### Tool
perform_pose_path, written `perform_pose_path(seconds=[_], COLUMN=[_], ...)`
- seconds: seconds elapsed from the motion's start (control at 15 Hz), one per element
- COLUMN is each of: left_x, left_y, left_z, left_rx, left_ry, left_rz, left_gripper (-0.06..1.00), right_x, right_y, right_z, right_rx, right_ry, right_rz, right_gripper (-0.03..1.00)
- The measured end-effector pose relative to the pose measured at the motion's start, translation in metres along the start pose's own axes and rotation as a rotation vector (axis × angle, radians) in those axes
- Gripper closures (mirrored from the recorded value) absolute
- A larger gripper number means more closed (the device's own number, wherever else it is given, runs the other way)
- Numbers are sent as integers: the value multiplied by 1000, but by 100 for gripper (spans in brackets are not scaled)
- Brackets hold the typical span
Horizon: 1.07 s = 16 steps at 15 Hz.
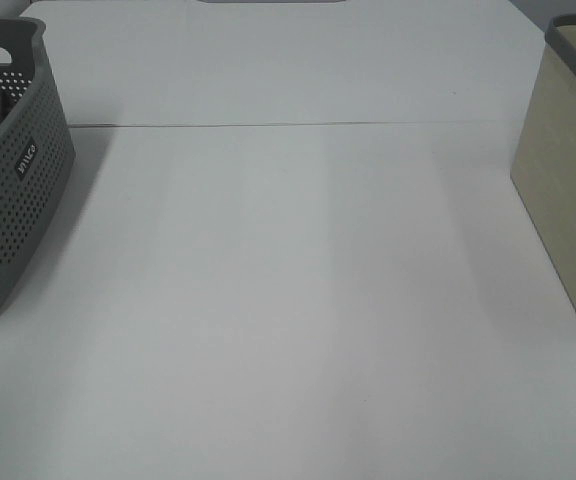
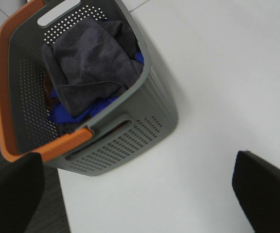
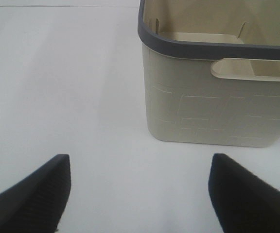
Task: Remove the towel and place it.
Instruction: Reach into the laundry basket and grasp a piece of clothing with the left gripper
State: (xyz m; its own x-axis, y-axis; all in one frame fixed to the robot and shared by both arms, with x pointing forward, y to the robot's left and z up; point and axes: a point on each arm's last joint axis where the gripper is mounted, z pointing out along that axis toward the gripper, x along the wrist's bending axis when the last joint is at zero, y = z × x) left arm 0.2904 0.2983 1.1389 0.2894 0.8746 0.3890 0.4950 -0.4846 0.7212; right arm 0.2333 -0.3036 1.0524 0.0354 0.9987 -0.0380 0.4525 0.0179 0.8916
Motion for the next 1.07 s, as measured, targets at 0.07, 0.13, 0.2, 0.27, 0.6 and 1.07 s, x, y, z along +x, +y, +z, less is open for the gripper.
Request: perform_pose_path(seconds=[0.07, 0.13, 0.2, 0.27, 0.6, 1.07], left_x=[13, 38, 49, 60, 109, 124], left_y=[19, 54, 71, 86, 118, 86], left_z=[8, 31, 43, 58, 142, 272], left_rx=[33, 78, 94, 112, 341, 619], left_ry=[-8, -36, -47, -60, -17, -30], left_rz=[74, 167, 192, 218, 479, 742], left_gripper=[-5, -5, -5, -5, -5, -5], right_x=[0, 0, 0, 0, 0, 0], right_y=[0, 0, 0, 0, 0, 0], right_z=[0, 0, 0, 0, 0, 0], right_rx=[0, 0, 0, 0, 0, 0], right_ry=[0, 0, 0, 0, 0, 0], right_rz=[0, 0, 0, 0, 0, 0], right_gripper=[20, 20, 20, 20, 20, 20])
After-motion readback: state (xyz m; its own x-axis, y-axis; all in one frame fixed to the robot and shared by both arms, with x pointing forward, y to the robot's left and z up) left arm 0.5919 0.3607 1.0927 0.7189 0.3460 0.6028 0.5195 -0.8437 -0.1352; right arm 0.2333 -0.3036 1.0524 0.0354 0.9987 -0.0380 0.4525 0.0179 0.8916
